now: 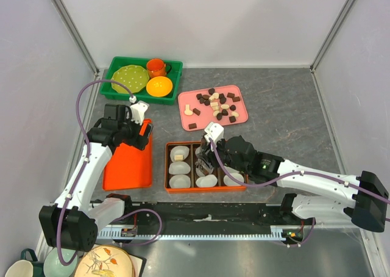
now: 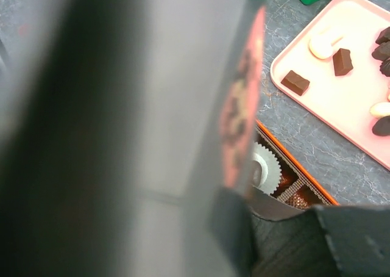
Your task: Pack the chocolate
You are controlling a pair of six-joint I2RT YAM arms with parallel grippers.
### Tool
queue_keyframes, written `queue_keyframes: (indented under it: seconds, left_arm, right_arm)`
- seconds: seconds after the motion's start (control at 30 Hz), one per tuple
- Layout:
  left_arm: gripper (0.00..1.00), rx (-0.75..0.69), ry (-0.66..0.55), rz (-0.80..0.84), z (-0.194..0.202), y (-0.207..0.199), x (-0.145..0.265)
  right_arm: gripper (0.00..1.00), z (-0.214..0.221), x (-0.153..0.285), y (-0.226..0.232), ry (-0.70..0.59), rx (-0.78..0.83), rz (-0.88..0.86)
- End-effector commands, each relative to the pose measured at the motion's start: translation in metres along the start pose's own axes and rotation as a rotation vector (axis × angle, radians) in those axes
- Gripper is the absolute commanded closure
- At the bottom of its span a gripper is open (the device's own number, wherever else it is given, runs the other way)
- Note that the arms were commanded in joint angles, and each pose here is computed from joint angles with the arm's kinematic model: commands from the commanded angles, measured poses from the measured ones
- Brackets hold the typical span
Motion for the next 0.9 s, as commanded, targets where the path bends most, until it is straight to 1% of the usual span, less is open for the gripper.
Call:
queue_keyframes:
  seconds: [0.0,0.13,0.3,0.37,0.47,0.5,0.53,0.7,0.8,0.87]
  left_arm:
    - [0.06,-0.029,-0.037,-0.009,-0.007,0.003,0.006]
    - [0.06,-0.032,-0.036,-0.010,-0.006,0.003,0.006]
    - [0.06,-0.023,-0.039,-0.003,-0.007,0.002,0.005]
    - [0.06,-0.021,-0.037,-0.001,-0.007,0.002,0.005]
    - [0.06,-0.020,-0.041,0.000,-0.008,0.001,0.005]
    - [0.06,-0.023,-0.039,0.002,-0.008,0.001,0.005]
    - [0.06,-0.020,-0.041,0.001,-0.008,0.002,0.005]
    - [0.06,-0.021,-0.038,0.002,-0.009,0.002,0.003]
    - [0.06,-0.020,-0.040,0.004,-0.010,0.003,0.002]
    - [0.06,-0.023,-0.037,0.003,-0.010,0.003,0.001]
  right_arm:
    - [0.55,-0.023,0.004,-0.006,-0.081,-0.007,0.032]
    - [0.57,-0.043,0.009,-0.014,-0.126,0.011,0.067]
    - [0.61,-0.077,0.008,-0.042,-0.170,0.080,0.204]
    - [0.62,-0.094,-0.001,-0.052,-0.189,0.117,0.228]
    - [0.62,-0.113,-0.016,-0.073,-0.226,0.118,0.253]
    - [0.63,-0.114,-0.020,-0.089,-0.230,0.109,0.281]
    - [0.63,-0.119,-0.031,-0.093,-0.245,0.109,0.270]
    - [0.63,-0.112,-0.068,-0.141,-0.219,0.123,0.335]
    - [0.60,-0.096,-0.103,-0.161,-0.173,0.122,0.340]
    - [0.59,-0.088,-0.114,-0.175,-0.165,0.107,0.338]
Point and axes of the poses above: each gripper's point midway between its finger pads, its own x axis back along the fingers, its own y axis along the line the jaws close on, z = x × y, the point moved 3 cm from there along x, back along the fingers, and after that the axes turned 13 degrees about x, right-handed, at the moved point
